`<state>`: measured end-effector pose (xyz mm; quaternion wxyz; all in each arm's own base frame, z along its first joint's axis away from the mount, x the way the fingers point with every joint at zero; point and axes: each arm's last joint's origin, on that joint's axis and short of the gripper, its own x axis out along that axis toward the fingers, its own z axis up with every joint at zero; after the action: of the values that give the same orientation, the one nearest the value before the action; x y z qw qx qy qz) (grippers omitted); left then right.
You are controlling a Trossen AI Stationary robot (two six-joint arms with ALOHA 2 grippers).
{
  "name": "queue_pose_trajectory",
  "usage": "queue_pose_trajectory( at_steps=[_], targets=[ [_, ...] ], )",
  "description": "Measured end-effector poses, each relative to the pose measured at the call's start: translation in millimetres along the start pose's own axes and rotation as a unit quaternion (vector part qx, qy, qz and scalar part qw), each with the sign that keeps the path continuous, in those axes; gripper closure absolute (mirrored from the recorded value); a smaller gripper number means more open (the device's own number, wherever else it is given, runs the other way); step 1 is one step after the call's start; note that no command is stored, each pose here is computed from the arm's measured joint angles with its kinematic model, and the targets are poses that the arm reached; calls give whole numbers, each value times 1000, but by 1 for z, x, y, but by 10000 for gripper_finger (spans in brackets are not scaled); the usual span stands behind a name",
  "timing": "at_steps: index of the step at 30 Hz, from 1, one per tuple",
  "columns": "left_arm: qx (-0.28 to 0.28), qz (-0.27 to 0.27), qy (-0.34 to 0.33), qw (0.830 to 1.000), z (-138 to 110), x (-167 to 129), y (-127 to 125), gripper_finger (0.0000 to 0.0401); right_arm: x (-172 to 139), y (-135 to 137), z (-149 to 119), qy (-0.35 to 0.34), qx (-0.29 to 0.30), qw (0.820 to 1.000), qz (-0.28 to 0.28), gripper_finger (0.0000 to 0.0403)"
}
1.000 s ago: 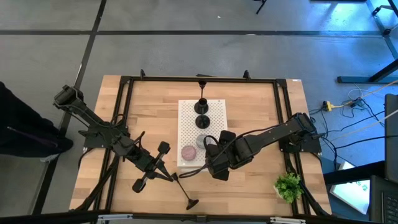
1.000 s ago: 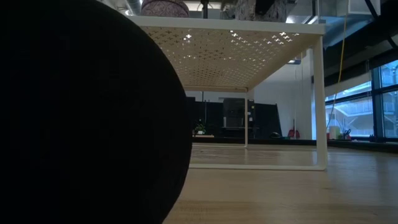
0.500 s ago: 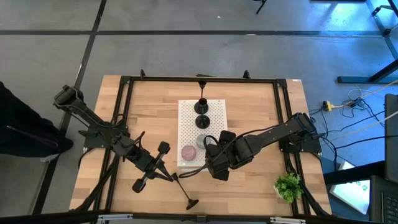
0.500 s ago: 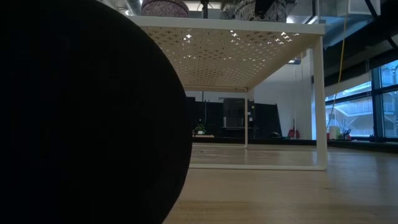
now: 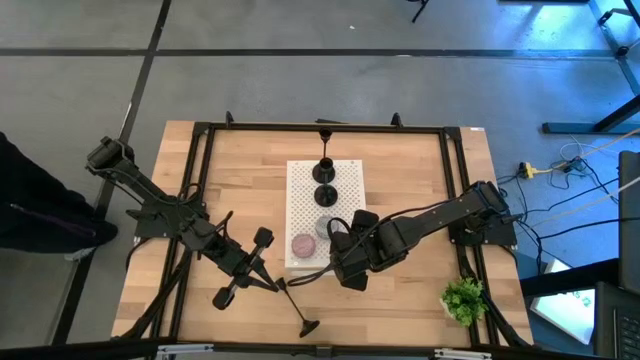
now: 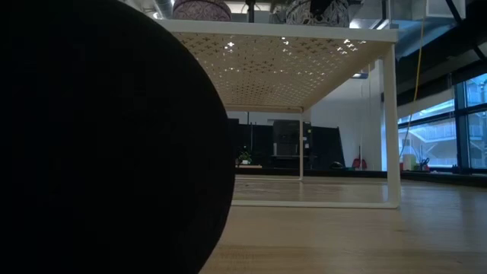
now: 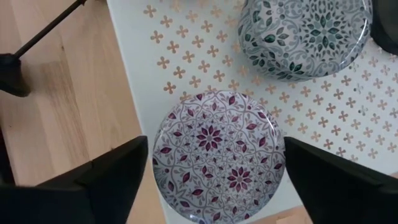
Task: Pick & Place candle stick holders
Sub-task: Put the red patterned scented candle on the shelf
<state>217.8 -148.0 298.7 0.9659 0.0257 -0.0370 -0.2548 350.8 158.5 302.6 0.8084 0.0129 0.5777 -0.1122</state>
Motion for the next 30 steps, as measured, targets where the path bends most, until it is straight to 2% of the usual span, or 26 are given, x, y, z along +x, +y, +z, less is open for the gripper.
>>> queue_pose_trajectory(
  at_steps=[4,13,21,30],
  targets=[
    [0,0,0,1000,0,0,0,398,0,0,0,0,0,1000,0,7],
    [0,0,0,1000,0,0,0,398,0,-1,0,-8,0,1000,-13,3],
    [0,0,0,1000,0,0,0,398,-1,-8,-3,-20,-24,995,-93,3],
    [0,0,1,1000,0,0,0,399,-1,-5,-4,-14,-43,996,-77,3]
  ],
)
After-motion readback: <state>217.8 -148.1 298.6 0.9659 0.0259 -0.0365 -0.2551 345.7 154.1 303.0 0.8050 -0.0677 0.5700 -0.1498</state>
